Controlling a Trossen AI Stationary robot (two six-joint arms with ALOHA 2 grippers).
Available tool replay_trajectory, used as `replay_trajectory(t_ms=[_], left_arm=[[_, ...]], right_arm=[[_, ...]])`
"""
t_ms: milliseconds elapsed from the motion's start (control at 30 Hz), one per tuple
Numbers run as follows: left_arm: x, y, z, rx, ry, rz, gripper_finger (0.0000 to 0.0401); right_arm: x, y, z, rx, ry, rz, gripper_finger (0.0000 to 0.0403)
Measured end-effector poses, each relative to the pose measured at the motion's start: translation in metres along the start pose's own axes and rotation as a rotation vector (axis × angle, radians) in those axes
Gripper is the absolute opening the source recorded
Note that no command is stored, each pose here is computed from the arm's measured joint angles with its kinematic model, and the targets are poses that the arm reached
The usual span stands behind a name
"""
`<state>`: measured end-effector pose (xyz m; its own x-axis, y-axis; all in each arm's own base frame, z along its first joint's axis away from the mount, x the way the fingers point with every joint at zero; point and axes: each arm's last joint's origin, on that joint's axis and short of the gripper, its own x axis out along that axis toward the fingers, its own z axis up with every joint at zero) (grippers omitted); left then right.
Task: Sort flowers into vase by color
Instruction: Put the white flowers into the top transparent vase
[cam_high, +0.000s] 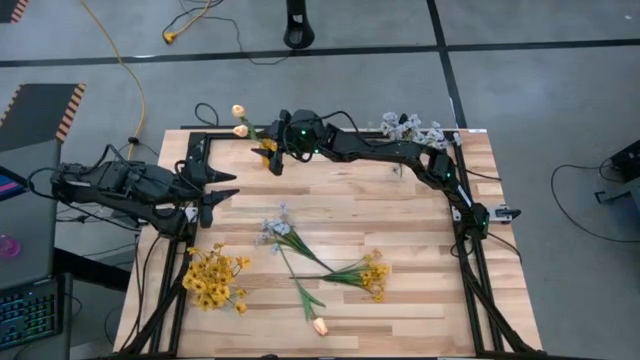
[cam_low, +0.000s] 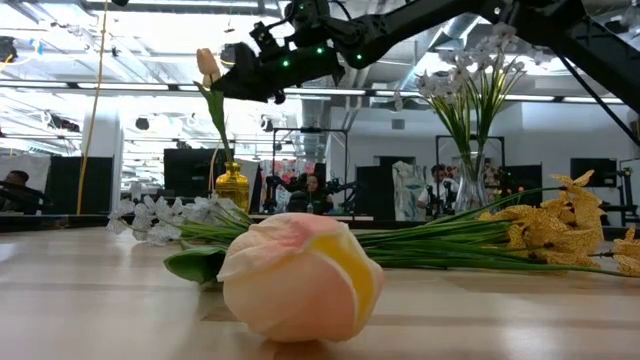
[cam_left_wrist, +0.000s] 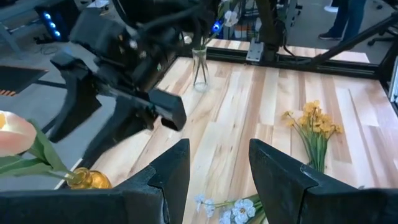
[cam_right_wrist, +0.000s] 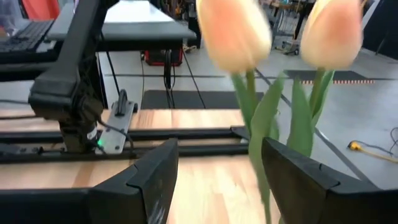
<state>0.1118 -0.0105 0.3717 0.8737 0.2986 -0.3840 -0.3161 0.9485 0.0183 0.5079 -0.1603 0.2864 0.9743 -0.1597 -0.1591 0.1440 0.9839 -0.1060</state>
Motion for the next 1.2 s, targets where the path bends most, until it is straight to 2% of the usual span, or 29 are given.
replay_trajectory(t_ms=[300,700,967,1200], left_arm=[[0.0,0.0,0.0,0.047,0.0,0.0,0.0153],[-0.001,0.001,-0.001,0.049,0.001,-0.001,0.0153],[-0.001,0.001,-0.001,0.05,0.001,-0.001,0.0153],[-0.001,0.001,-0.001,0.048,0.001,0.0,0.0153]], right_arm=[[-0.006,-0.003,0.031,-0.003,-0.005,0.004,0.0258],[-0.022,-0.006,0.063,-0.056,0.111,-0.008,0.0258],[-0.041,0.001,0.078,-0.183,0.25,-0.121,0.0258],[-0.075,0.007,0.106,-0.213,0.28,-0.109,0.0258]])
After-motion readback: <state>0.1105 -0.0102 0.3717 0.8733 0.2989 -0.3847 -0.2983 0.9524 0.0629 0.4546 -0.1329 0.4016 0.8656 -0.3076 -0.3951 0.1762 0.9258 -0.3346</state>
